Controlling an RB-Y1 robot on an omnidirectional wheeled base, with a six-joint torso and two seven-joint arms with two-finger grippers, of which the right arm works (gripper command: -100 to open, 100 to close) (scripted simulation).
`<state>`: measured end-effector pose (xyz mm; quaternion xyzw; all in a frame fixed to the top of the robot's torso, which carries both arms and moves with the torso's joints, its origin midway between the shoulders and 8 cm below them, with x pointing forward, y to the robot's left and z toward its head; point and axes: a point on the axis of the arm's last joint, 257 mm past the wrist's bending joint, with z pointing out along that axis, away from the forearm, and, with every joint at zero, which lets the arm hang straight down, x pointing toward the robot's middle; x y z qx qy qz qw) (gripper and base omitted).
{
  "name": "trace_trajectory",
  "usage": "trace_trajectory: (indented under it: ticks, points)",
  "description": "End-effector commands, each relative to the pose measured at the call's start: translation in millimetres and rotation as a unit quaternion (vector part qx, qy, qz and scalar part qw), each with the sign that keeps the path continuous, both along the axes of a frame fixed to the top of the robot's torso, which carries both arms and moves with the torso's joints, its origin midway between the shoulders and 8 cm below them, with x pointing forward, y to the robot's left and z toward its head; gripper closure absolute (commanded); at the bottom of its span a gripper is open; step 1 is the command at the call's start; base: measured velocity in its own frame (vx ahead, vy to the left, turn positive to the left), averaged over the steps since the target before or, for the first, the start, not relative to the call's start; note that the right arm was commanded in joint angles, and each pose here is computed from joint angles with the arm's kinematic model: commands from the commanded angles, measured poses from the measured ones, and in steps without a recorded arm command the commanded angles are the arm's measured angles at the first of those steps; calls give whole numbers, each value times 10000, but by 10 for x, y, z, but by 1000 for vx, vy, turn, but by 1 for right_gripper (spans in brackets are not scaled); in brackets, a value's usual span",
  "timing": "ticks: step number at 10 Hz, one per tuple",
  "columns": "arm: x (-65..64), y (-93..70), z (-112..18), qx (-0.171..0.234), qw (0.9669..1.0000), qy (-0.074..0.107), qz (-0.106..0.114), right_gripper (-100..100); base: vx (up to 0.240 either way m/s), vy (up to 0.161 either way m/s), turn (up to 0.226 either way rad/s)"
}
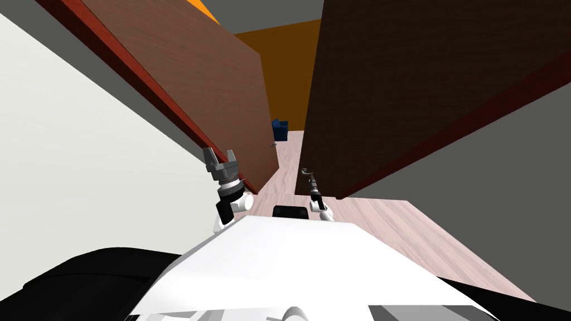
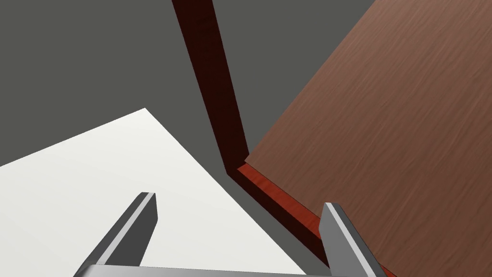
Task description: Push the door open
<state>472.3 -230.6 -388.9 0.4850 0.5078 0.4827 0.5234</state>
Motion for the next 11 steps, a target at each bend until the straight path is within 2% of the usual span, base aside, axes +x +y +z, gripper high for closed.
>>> trace_trajectory:
  ticks: [1,4,5,6,11]
  points:
    - [-5,18,-8,39,10000,4,-16,-100,189,-16,21]
    - [-21,220,-25,274,9996,14,-29,-100,187,13,22]
    - [-3,172,-32,216,9998,19,-25,-100,73,13,6]
    - [-3,172,-32,216,9998,19,-25,100,-8,-2,-5]
    - [-3,172,-32,216,9998,19,-25,100,-7,-3,4]
